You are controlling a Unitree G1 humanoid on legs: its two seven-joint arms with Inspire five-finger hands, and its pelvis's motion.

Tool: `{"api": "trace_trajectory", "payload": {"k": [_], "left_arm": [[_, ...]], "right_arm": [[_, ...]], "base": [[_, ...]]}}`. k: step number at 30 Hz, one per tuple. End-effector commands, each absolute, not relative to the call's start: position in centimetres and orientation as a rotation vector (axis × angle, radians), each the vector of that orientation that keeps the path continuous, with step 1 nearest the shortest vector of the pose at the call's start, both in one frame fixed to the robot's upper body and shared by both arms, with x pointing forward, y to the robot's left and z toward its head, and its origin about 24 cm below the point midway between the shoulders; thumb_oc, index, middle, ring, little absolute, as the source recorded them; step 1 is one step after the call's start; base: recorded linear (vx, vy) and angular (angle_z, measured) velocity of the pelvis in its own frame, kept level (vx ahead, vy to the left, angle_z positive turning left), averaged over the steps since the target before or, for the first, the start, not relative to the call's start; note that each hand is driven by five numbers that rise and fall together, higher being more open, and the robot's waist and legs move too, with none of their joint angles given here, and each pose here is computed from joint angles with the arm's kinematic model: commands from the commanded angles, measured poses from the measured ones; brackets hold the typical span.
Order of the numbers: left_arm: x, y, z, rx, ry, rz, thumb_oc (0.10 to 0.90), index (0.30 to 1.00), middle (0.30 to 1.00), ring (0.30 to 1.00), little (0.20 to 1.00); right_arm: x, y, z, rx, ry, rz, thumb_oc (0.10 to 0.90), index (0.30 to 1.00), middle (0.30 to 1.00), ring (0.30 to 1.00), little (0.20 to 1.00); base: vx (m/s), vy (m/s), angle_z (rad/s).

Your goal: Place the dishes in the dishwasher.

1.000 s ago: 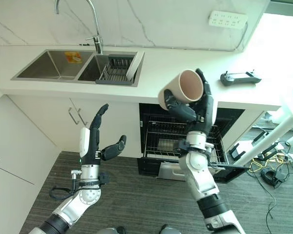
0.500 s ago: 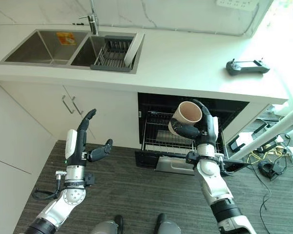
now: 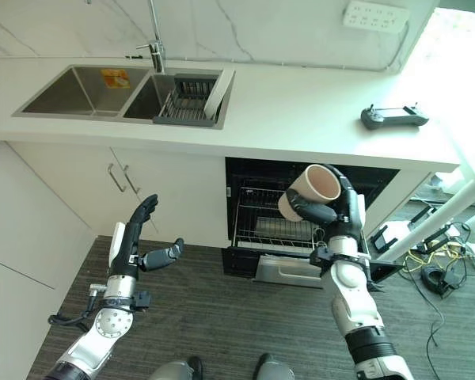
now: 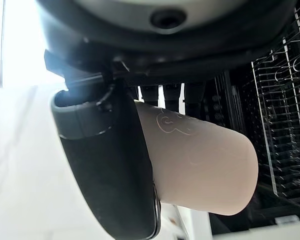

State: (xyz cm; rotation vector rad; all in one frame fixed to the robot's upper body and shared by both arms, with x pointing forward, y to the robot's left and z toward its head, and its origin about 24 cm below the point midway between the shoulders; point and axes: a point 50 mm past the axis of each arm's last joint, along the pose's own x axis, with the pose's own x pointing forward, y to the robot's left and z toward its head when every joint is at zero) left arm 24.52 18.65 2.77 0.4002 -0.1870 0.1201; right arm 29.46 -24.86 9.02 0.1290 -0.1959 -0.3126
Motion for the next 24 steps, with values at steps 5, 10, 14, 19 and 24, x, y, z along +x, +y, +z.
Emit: {"api": "trace_trajectory", "payload": {"k": [5,10,14,19,24], "left_arm": [[25.9,17.3,7.3,0.383,-0.446,0.074,0.8,0.9,0.9,0.9,0.9],[25.4,18.7,7.0,0.418,-0.405,0.126,0.8,0.9,0.9,0.9,0.9],[25.6,19.6,7.4,0.424,-0.41,0.181,0.8,0.9,0.9,0.9,0.9],[25.7,21.6,7.8,0.408,-0.413,0.305,0.8,0.9,0.9,0.9,0.9],[25.0,22.6,5.0,0.378,-0.272,0.351,0.8,0.9,0.9,0.9,0.9]], "right_arm": [[30.2,-26.4,15.9,0.121,-0.501,-0.313,0.4,0.3,0.3,0.3,0.3],[31.4,-25.1,16.4,0.119,-0.493,-0.262,0.4,0.3,0.3,0.3,0.3],[32.1,-24.9,16.3,0.101,-0.488,-0.237,0.4,0.3,0.3,0.3,0.3],[33.0,-24.7,18.1,0.172,-0.516,-0.177,0.4,0.3,0.3,0.3,0.3],[32.1,-24.7,17.5,0.151,-0.511,-0.239,0.4,0.3,0.3,0.3,0.3]], "base": [[0.02,-0.009,-0.02],[0.06,0.027,-0.41],[0.06,-0.333,-0.47],[0.11,-0.607,-0.31],[0.13,-0.388,0.21]]}}
